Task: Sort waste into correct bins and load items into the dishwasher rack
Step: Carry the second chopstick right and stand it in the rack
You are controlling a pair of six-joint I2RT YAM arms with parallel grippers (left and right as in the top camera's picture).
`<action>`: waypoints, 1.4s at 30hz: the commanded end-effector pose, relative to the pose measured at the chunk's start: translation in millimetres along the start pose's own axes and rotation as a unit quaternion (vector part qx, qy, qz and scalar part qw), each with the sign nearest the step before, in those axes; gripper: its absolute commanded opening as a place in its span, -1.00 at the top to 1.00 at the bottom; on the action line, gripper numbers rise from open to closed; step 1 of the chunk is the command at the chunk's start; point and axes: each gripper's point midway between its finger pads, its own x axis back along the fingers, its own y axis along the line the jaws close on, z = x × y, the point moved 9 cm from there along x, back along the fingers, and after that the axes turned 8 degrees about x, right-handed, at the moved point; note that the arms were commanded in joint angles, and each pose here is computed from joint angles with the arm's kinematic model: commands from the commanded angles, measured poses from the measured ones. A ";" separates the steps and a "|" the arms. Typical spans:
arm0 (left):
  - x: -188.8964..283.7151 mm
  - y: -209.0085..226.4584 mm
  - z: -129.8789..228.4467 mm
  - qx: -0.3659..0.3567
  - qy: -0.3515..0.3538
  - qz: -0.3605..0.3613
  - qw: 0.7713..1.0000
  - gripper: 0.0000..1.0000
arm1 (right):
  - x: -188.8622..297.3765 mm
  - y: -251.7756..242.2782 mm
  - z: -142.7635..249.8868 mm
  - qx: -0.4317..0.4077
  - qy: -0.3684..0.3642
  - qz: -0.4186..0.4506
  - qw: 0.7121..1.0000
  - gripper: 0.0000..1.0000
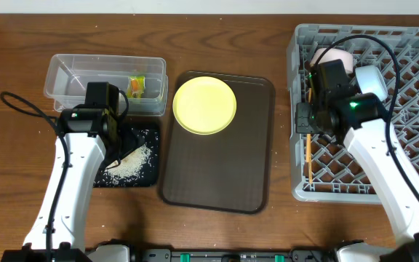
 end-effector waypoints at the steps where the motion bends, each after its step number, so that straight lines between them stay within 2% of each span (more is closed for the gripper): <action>1: 1.4 0.3 -3.5 0.001 -0.006 -0.005 1.000 -0.98 | -14.3 -2.6 1.9 0.032 0.030 0.011 0.999 0.98; 8: 1.4 0.3 -3.5 0.001 -0.006 -0.005 1.000 -0.98 | -37.3 -1.0 3.9 0.037 0.069 0.019 0.997 0.91; 18: 1.4 0.4 -3.4 0.001 -0.006 -0.005 1.000 -0.98 | -38.7 -2.6 2.6 0.032 0.067 0.020 0.997 0.86; 24: 1.4 0.4 -3.4 0.001 -0.006 -0.005 1.000 -0.98 | -38.7 -2.6 2.6 0.032 0.067 0.020 0.997 0.35; 28: 1.4 0.4 -3.4 0.001 -0.006 -0.005 1.000 -0.98 | -38.7 -2.5 2.6 0.031 0.067 0.019 0.997 0.29; 33: 1.4 0.4 -3.4 -0.003 -0.006 -0.005 1.000 -0.96 | -33.4 -2.3 3.5 -0.020 0.064 0.015 0.998 0.24; 39: 1.5 0.1 -3.6 -0.033 -0.007 -0.004 0.999 -0.96 | 3.4 -11.0 1.4 -0.059 0.010 -0.053 0.997 0.14; 42: 1.5 -4.3 -4.1 -0.061 -0.004 0.015 0.998 -0.96 | 26.3 -25.8 3.5 -0.081 -0.026 -0.057 0.995 -0.42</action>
